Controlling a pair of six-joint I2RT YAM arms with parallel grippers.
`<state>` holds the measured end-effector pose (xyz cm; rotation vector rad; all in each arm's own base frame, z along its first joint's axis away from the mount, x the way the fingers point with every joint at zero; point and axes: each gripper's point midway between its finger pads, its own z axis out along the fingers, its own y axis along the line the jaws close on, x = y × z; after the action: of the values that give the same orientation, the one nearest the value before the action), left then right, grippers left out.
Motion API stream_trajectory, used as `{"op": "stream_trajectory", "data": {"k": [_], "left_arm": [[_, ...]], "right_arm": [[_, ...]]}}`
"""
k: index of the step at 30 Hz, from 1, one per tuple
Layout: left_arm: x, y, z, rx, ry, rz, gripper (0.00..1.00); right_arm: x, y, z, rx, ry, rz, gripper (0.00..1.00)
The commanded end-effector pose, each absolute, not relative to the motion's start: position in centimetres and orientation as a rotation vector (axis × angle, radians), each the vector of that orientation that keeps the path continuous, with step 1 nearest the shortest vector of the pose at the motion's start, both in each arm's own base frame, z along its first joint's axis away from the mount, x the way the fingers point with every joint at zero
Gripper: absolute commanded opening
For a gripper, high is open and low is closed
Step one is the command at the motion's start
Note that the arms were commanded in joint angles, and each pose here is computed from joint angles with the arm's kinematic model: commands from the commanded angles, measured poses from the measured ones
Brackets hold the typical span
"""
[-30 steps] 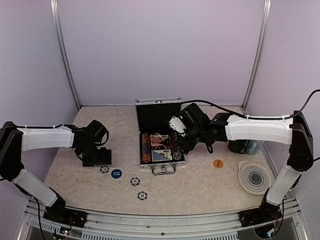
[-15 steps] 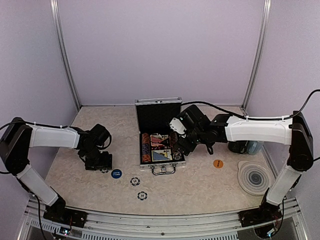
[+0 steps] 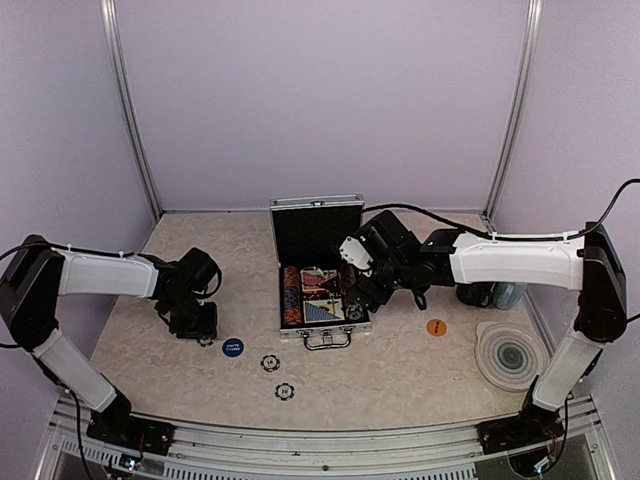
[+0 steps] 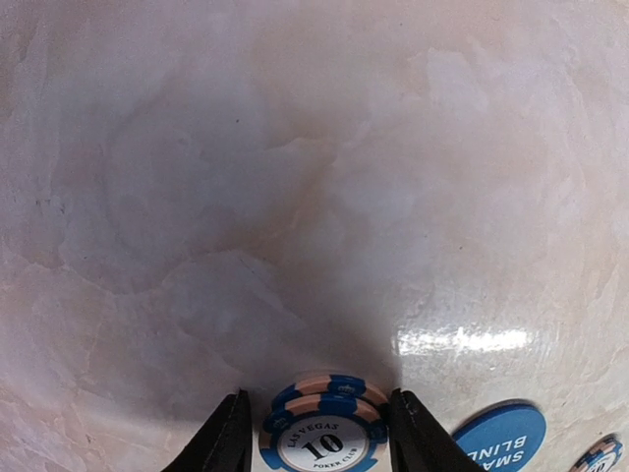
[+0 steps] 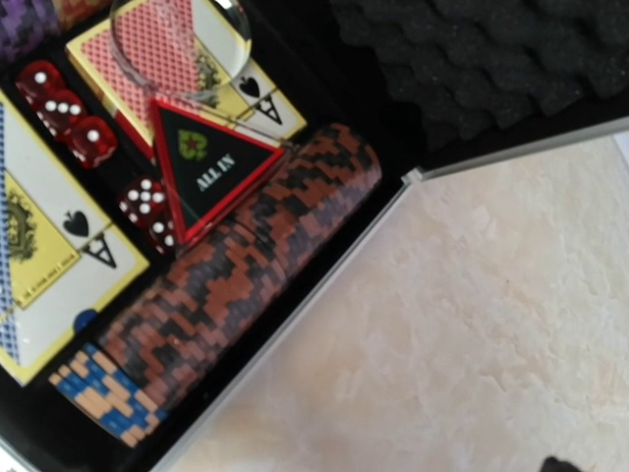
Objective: Pack up texas hold em set
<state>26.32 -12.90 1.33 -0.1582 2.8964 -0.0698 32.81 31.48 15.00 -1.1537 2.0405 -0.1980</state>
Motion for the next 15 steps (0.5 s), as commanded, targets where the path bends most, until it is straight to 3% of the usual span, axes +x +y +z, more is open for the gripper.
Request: {"op": "stream_trajectory", "data": {"k": [1,7,15], "left_arm": [[24.9,-13.8,-0.1,-0.155,2.954,-0.156,0.42],[25.1,-13.8,0.1,-0.153,2.947,-0.162,0.31],[25.7,-14.0,1.5,-0.156,2.901,-0.187,0.29]], "right_arm": [[32.5,31.9,16.0,-1.141,2.024,-0.185,0.99],[32.3,31.6,16.1,-1.137,2.024,-0.187,0.99],[32.4,31.9,16.4,-1.14,2.019,-0.185,0.99]]}}
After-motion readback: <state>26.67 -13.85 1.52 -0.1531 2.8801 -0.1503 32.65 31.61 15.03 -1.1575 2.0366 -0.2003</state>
